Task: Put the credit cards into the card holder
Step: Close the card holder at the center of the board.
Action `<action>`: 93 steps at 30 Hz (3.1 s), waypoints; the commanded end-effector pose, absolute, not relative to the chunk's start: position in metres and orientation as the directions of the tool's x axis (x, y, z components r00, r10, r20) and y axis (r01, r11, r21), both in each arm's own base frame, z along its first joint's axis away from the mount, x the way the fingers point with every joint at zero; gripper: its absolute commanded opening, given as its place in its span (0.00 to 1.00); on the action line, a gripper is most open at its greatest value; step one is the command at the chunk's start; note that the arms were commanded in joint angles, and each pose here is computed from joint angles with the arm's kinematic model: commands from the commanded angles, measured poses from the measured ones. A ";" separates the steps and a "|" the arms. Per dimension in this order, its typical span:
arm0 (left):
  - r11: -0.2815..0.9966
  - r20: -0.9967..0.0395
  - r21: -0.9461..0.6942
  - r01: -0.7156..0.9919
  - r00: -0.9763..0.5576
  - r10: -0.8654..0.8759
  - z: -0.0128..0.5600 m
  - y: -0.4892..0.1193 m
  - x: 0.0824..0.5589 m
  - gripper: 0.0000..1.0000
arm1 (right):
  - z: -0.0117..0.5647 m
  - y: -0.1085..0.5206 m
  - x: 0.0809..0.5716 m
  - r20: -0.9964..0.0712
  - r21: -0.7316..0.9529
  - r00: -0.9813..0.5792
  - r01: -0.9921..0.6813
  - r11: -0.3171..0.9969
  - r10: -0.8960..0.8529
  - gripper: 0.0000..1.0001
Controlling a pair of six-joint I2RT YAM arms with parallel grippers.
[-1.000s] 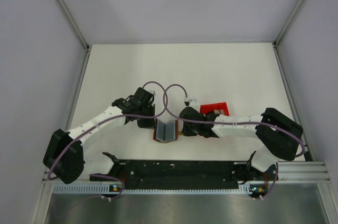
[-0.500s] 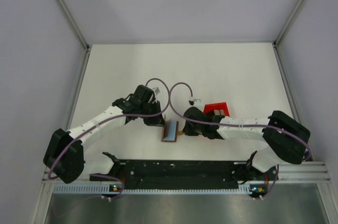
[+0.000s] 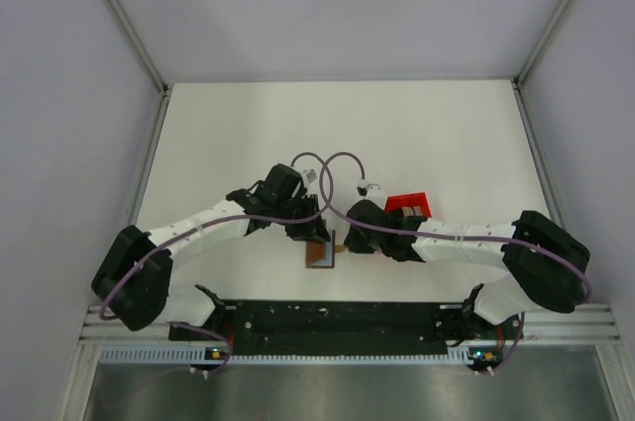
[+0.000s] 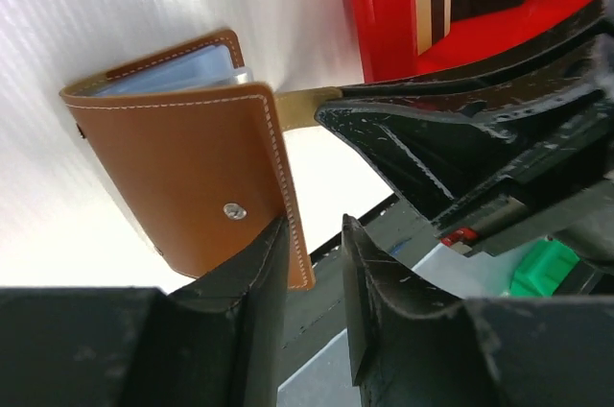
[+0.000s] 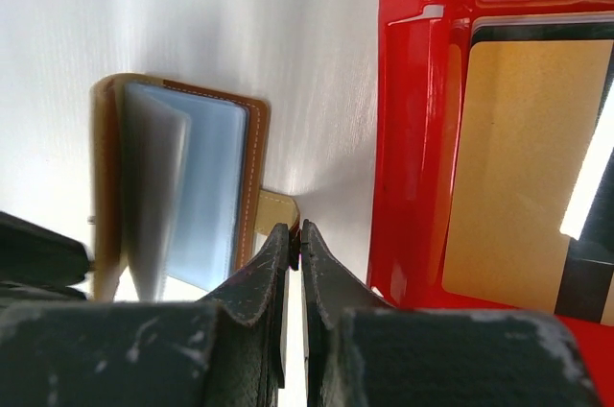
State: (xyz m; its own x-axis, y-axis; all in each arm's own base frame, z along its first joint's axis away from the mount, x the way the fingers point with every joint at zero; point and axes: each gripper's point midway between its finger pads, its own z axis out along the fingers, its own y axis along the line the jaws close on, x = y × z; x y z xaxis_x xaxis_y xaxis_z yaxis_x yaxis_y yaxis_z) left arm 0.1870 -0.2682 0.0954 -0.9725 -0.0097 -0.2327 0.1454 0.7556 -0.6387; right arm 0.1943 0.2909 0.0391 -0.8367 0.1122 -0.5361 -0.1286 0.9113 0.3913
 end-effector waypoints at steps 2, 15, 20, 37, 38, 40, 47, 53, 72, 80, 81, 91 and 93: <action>0.690 -0.222 -0.705 0.163 -0.975 0.003 0.084 -0.287 0.184 0.33 | 0.063 0.289 0.205 -0.584 0.423 -0.795 -0.125 0.897 0.164 0.00; 0.786 -0.203 -0.612 0.089 -0.978 -0.047 0.032 -0.266 0.184 0.28 | 0.067 0.298 0.200 -0.574 0.450 -0.807 -0.168 0.877 0.140 0.00; 0.824 -0.197 -0.559 0.096 -0.980 -0.019 0.019 -0.258 0.181 0.26 | 0.066 0.313 0.190 -0.555 0.461 -0.828 -0.233 0.856 0.074 0.00; 0.845 -0.303 -0.520 0.125 -0.952 -0.045 0.038 -0.238 0.181 0.30 | 0.084 0.344 0.190 -0.519 0.533 -0.854 -0.303 0.790 0.023 0.25; 0.844 -0.311 -0.520 0.129 -0.949 -0.047 0.041 -0.237 0.182 0.31 | 0.091 0.344 0.190 -0.526 0.547 -0.850 -0.316 0.775 0.025 0.27; 0.843 -0.332 -0.521 0.135 -0.942 -0.054 0.048 -0.237 0.184 0.33 | 0.102 0.342 0.191 -0.543 0.559 -0.839 -0.330 0.761 0.034 0.31; 0.879 -0.425 -0.456 0.140 -0.902 -0.076 0.068 -0.221 0.199 0.58 | 0.134 0.314 0.195 -0.579 0.598 -0.808 -0.329 0.731 0.110 0.40; 0.892 -0.430 -0.418 0.173 -0.902 -0.027 0.057 -0.218 0.202 0.66 | 0.115 0.271 0.207 -0.559 0.543 -0.813 -0.209 0.813 0.165 0.29; 0.812 -0.435 -0.542 0.215 -0.899 -0.052 0.031 -0.234 0.191 0.77 | 0.094 0.288 0.195 -0.552 0.569 -0.832 -0.339 0.749 0.043 0.13; 0.859 -0.412 -0.467 0.211 -0.911 -0.001 0.012 -0.219 0.184 0.76 | 0.082 0.301 0.189 -0.524 0.620 -0.851 -0.351 0.702 0.039 0.13; 0.862 -0.406 -0.461 0.209 -0.914 0.005 0.009 -0.218 0.183 0.75 | 0.081 0.302 0.188 -0.520 0.622 -0.854 -0.350 0.700 0.035 0.13; 0.903 -0.380 -0.387 0.189 -0.924 0.031 -0.001 -0.215 0.180 0.68 | 0.069 0.306 0.188 -0.502 0.607 -0.865 -0.345 0.716 0.008 0.13; 0.907 -0.373 -0.381 0.180 -0.928 0.028 -0.002 -0.213 0.179 0.68 | 0.067 0.306 0.189 -0.499 0.606 -0.867 -0.339 0.719 0.012 0.13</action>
